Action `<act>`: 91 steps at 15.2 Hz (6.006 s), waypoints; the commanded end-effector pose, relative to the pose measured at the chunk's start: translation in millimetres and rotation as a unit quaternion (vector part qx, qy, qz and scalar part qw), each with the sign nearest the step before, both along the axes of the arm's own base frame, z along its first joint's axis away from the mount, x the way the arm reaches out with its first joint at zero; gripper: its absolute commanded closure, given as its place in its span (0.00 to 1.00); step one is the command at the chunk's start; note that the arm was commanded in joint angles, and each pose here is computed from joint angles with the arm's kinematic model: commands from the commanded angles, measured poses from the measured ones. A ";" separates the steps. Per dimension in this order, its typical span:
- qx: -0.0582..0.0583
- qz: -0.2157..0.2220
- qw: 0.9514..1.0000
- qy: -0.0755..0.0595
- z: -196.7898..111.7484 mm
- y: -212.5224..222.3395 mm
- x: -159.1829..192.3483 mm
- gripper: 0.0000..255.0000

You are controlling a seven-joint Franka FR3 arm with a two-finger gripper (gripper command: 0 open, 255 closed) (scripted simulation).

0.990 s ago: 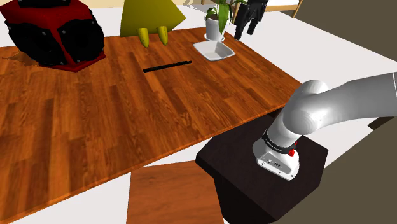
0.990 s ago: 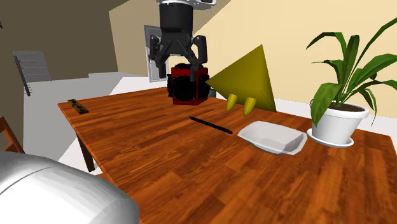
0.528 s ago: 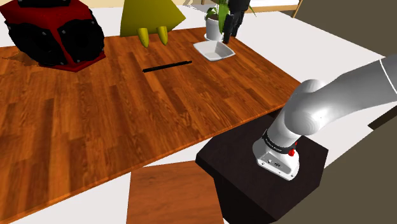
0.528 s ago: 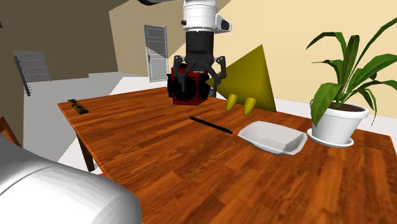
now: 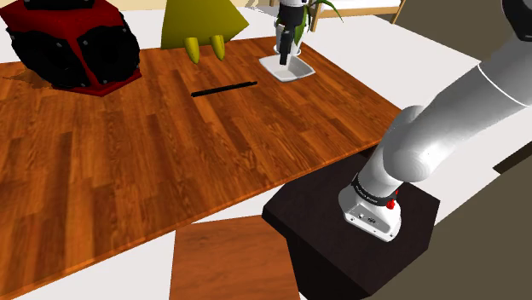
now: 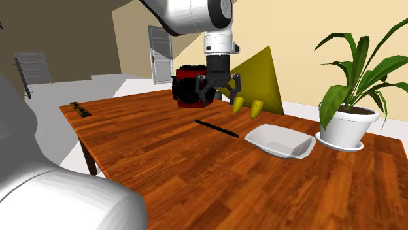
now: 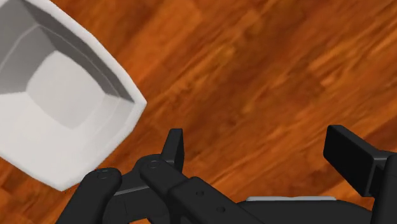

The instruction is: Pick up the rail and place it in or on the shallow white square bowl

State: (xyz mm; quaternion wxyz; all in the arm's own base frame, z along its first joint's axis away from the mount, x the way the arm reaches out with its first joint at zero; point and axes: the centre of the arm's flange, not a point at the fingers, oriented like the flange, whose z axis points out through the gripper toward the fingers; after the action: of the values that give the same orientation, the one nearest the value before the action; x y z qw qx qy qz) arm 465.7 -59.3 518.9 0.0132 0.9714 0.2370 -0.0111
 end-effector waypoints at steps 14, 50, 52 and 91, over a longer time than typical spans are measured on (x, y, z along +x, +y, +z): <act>-0.040 0.267 0.963 0.018 -109.9 44.8 162.1 0.00; -0.052 0.348 0.936 0.023 -154.2 68.6 204.9 1.00; -0.052 0.348 0.936 0.023 -143.7 68.6 204.9 1.00; -0.052 0.348 0.936 0.023 -50.4 -208.2 117.7 1.00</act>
State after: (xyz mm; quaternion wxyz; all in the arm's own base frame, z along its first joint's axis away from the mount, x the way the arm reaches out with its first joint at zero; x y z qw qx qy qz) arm 586.9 -254.1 468.9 0.0614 0.8258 0.5591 -0.0404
